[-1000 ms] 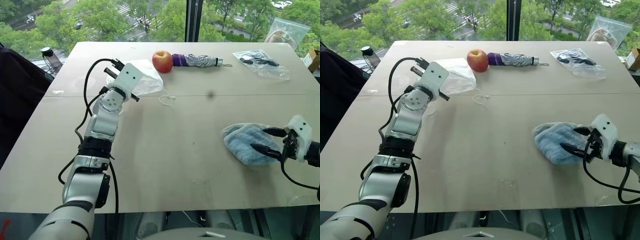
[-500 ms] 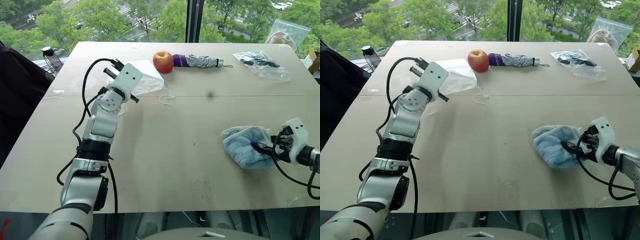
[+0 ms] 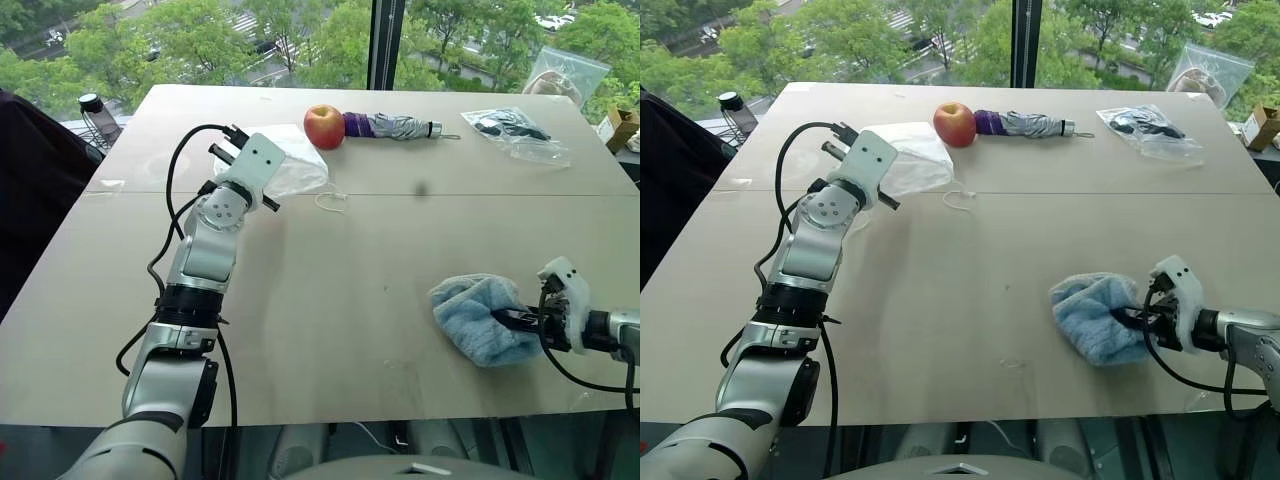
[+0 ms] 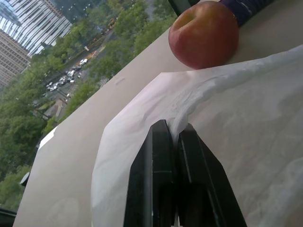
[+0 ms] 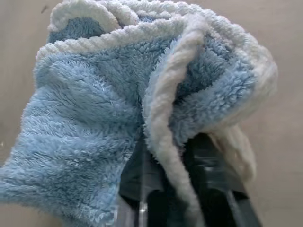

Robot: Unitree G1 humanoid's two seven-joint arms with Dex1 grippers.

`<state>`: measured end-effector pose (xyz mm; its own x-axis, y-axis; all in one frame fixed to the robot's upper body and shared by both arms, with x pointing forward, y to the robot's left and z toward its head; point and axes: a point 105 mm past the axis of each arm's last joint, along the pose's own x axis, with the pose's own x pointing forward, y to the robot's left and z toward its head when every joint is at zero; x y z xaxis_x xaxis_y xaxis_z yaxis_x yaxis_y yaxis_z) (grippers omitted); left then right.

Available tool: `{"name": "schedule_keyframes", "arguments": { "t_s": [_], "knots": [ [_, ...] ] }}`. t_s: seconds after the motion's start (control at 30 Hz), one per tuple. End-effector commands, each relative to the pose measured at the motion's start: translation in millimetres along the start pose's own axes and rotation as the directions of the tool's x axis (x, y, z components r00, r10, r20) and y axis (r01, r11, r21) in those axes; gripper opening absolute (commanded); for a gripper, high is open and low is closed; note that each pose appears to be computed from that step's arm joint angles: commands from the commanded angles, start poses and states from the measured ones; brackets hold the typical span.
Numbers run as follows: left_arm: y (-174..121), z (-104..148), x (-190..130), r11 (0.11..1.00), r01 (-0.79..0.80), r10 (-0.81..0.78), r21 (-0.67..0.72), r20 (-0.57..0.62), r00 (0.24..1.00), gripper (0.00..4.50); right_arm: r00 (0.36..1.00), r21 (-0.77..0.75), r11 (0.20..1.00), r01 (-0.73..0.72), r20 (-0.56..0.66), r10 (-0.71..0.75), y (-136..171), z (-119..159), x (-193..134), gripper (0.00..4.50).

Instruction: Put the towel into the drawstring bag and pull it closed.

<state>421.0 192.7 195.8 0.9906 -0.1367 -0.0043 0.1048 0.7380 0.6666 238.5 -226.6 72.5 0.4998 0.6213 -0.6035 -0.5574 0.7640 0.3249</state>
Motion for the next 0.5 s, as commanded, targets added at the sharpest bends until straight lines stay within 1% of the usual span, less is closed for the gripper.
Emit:
{"name": "schedule_keyframes", "arguments": {
  "t_s": [0.03,0.07,0.1,0.13,0.2,0.27,0.4,0.43,0.5],
  "knots": [
    [8.0,18.2,-0.9,1.0,-0.016,0.017,-0.017,0.062,0.998,0.0,0.991,0.103,0.986,-0.132,0.012,0.131,18.6,-8.8,18.9,0.03],
    [6.9,18.3,-0.7,0.999,-0.009,0.012,-0.039,0.062,0.998,0.0,0.988,0.115,0.983,-0.144,0.078,0.135,18.6,2.9,22.0,0.03],
    [5.1,18.8,-0.8,0.996,0.0,0.006,-0.088,0.061,0.998,0.0,0.978,0.123,0.983,-0.137,0.176,0.114,15.4,21.6,25.9,0.03],
    [3.3,19.8,-1.0,0.985,0.012,-0.002,-0.17,0.059,0.998,0.0,0.954,0.139,0.979,-0.147,0.283,0.103,14.7,43.4,29.2,0.03],
    [0.2,25.4,-1.8,0.96,0.045,-0.025,-0.278,0.074,0.997,0.0,0.905,0.16,0.965,-0.208,0.405,0.128,23.3,71.6,32.5,0.03],
    [-4.0,37.7,-3.9,0.947,0.104,-0.069,-0.304,0.124,0.99,0.0,0.853,0.15,0.94,-0.305,0.481,0.2,44.3,93.2,37.1,0.03],
    [-12.6,53.5,-11.7,0.914,0.215,-0.155,-0.343,0.195,0.968,0.0,0.751,0.144,0.872,-0.468,0.584,0.307,86.3,126.3,47.8,0.03],
    [-13.2,54.9,-13.2,0.906,0.231,-0.167,-0.355,0.203,0.965,0.0,0.74,0.141,0.864,-0.483,0.593,0.317,94.2,132.1,50.9,0.03],
    [-13.5,54.9,-15.2,0.884,0.252,-0.184,-0.394,0.203,0.962,0.0,0.739,0.158,0.862,-0.481,0.602,0.302,101.8,140.9,57.5,0.03]
  ]
}}
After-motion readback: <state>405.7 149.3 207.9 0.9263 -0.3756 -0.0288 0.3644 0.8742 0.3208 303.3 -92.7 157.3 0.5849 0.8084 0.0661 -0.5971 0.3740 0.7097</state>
